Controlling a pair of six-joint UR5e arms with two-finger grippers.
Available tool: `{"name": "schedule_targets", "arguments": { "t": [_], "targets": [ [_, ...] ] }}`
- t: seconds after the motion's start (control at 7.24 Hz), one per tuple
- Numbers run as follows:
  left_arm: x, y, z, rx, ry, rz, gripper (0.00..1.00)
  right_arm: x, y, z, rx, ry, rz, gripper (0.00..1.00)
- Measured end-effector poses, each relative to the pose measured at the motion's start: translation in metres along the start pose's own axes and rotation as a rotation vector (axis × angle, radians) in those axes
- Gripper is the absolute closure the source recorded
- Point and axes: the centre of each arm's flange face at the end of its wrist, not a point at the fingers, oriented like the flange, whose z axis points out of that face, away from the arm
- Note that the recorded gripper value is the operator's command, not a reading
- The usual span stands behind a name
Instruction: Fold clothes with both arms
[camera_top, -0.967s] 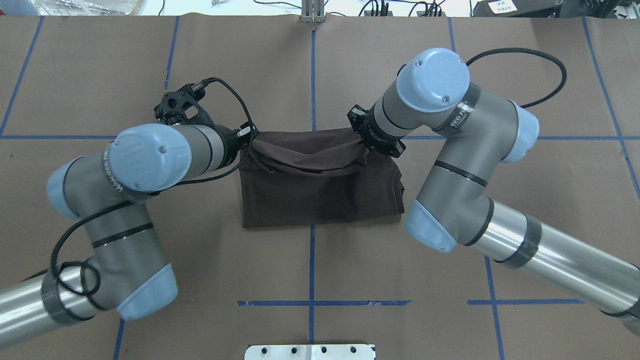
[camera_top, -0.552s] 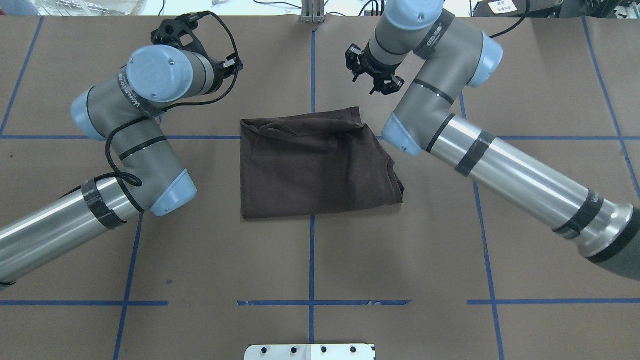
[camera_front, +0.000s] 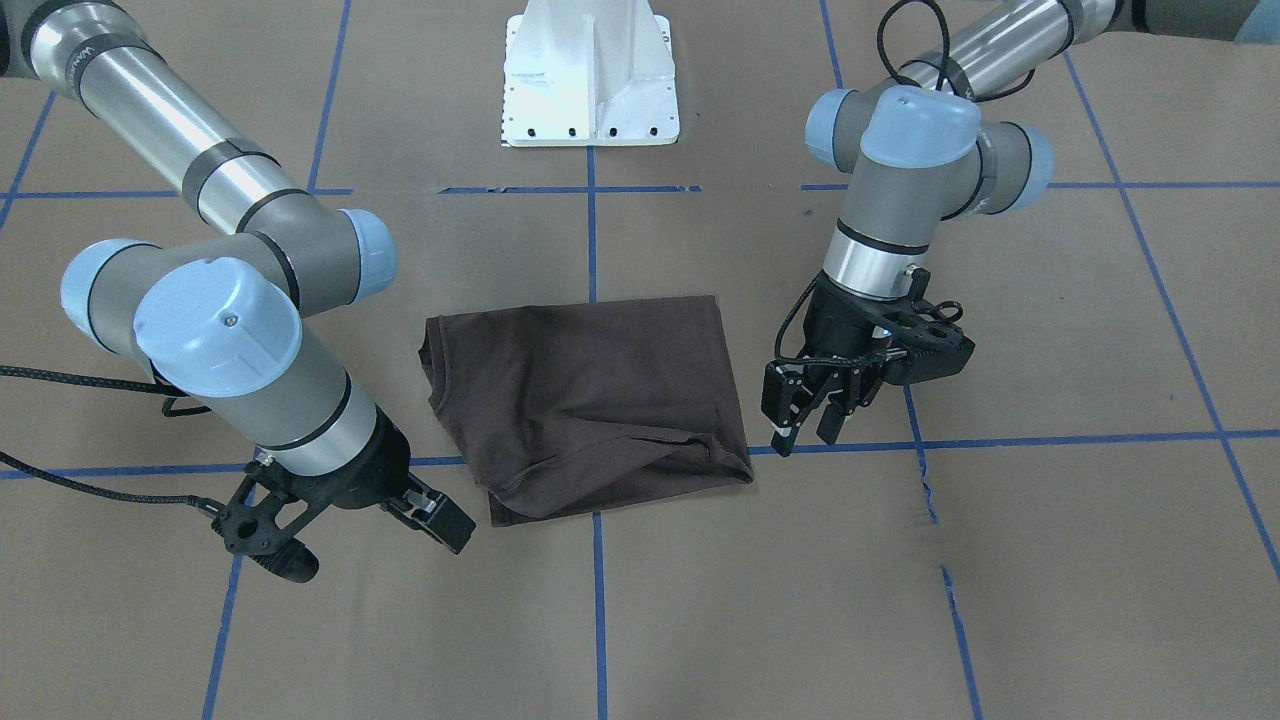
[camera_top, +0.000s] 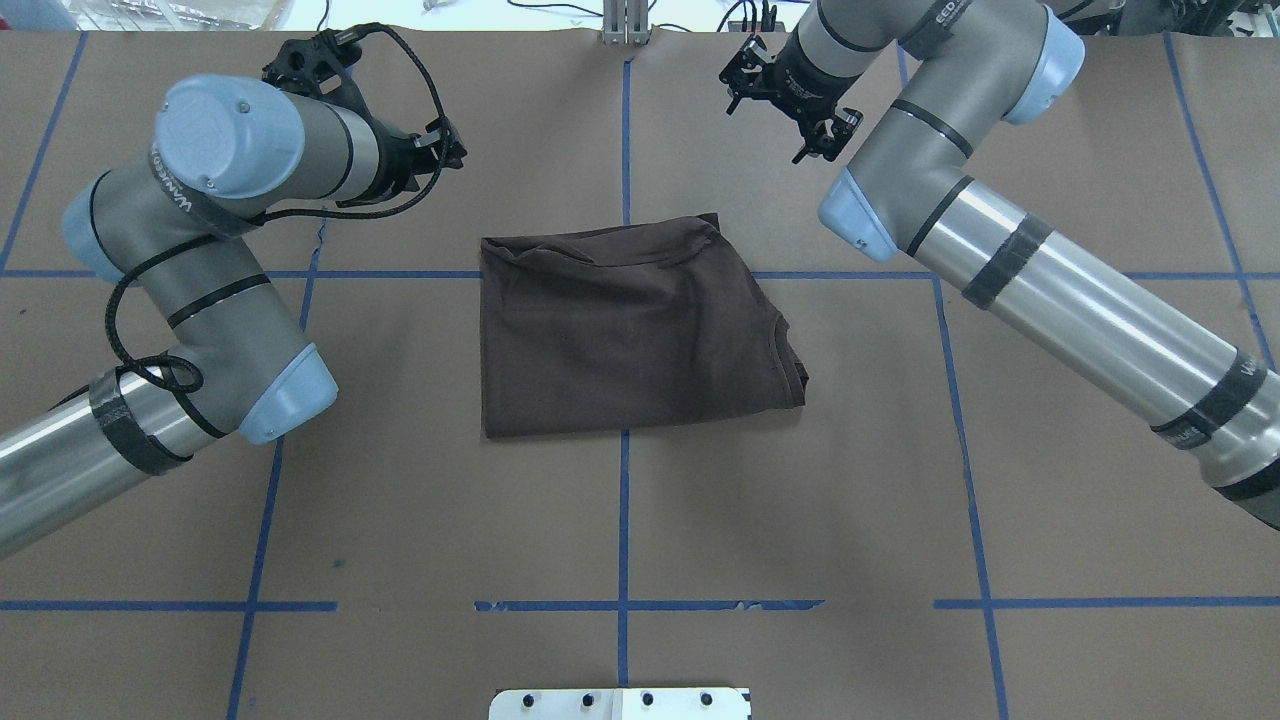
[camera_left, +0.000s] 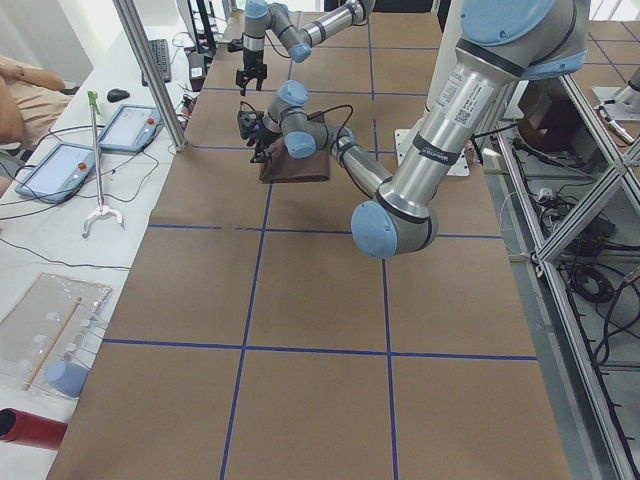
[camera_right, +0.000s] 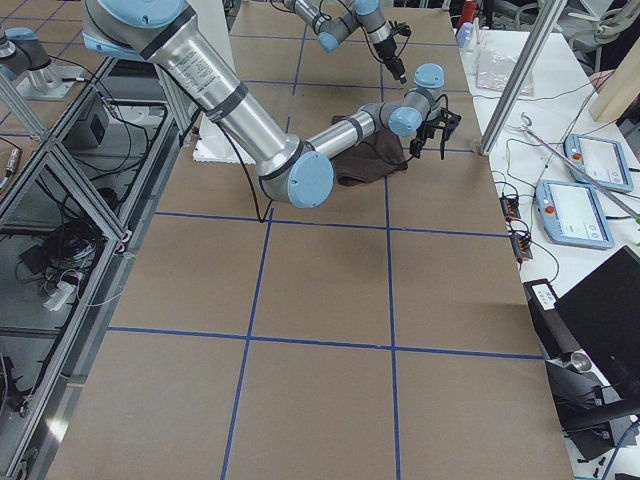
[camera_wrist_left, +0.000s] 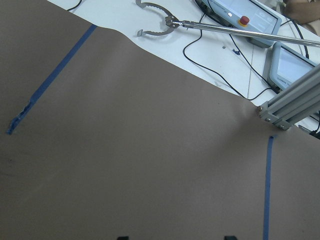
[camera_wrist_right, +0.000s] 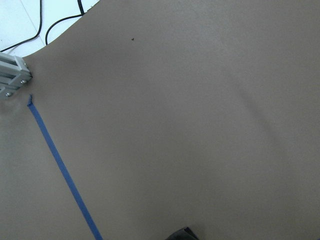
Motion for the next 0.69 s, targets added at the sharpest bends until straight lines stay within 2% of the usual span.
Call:
{"name": "schedule_targets", "arguments": {
  "t": [0.28,0.41,0.69],
  "targets": [
    [0.007,0.028,0.001,-0.111,0.000,0.083,1.00,0.027,0.007,-0.007,-0.006,-0.014,-0.012,0.09],
    [0.012,0.058,0.015,-0.173,-0.012,0.171,1.00,0.046,0.009,-0.012,-0.008,-0.018,-0.017,0.08],
    [0.035,0.099,0.049,-0.247,-0.019,0.337,1.00,0.079,0.009,-0.024,-0.003,-0.026,-0.020,0.06]
  ]
}}
